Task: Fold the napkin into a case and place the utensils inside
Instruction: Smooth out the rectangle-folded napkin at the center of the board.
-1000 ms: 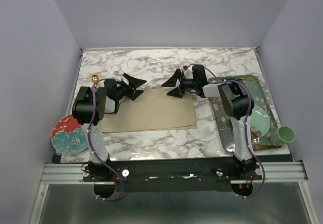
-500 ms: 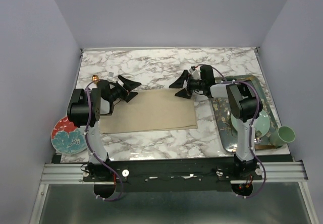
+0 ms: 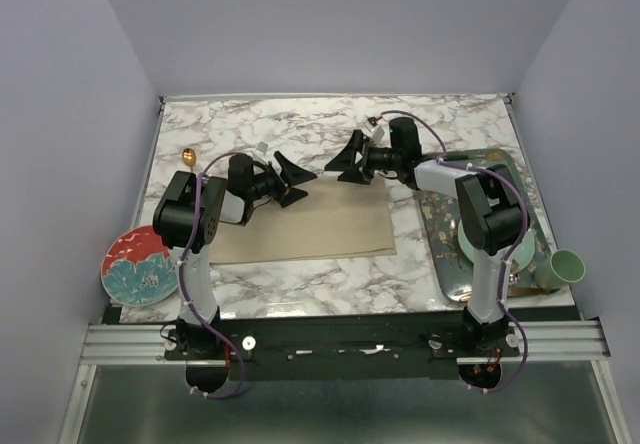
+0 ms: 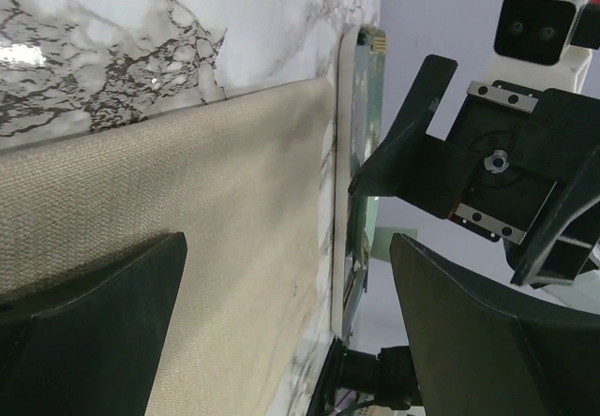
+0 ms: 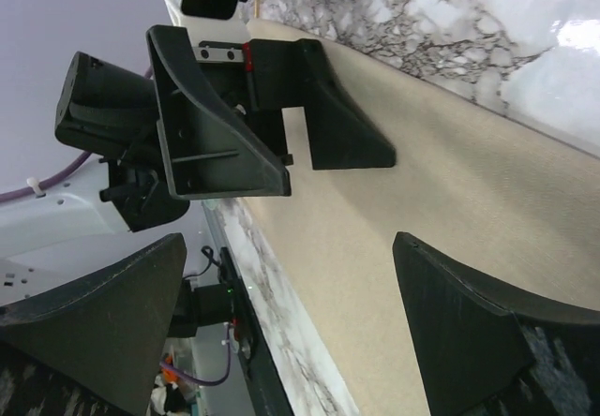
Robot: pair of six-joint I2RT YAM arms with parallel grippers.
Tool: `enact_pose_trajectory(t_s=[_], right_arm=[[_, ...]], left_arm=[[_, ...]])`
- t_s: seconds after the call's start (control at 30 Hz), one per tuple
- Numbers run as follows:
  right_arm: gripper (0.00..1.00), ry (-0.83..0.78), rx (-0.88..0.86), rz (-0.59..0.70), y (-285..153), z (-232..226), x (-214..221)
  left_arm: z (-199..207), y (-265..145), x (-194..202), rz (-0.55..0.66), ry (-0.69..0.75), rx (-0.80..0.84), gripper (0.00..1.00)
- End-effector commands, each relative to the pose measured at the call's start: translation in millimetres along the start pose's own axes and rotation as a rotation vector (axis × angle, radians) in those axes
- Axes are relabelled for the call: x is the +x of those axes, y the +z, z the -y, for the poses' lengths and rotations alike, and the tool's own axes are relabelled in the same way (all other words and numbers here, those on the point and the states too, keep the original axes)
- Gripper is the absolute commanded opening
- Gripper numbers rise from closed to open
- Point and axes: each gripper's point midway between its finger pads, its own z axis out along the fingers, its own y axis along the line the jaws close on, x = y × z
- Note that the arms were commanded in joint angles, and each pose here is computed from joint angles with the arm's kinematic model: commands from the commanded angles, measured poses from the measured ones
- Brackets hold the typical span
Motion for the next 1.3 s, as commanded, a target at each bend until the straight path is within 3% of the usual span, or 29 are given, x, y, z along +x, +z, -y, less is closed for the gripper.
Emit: enact_pose_trajectory(t_s=[0.0,0.17,0.3,0.57,0.9,1.27], right_arm=[[1.00,0.035,-0.013,0.027,17.0,-1.8,-3.8],[1.00,0.052,-0.002,0.036,37.9,9.6,-9.9],[1.00,0.052,0.088,0.114,44.1,35.4,-21.5],[1.00,0.095,0.326,0.118,17.8,84.0,9.8],[1.00,0.018,0.312,0.102,5.7,67.3,-3.1],[1.00,0.091,0.450,0.071,1.6,101.7,8.5]], left_arm=[[1.0,0.7,-6.6,0.004,0.022,0.011,0.99],[19.1,-28.3,-35.2,0.070,0.050,0.042,0.99],[-0.7,-44.2,-50.6,0.101,0.056,-0.042,0.99],[-24.2,-65.2,-65.5,0.147,0.023,-0.083,0.99],[-16.7,-53.5,-69.0,0.165,0.004,-0.047,0.99],[-71.0,-86.9,-103.4,0.253,-0.047,-0.155,0.99]])
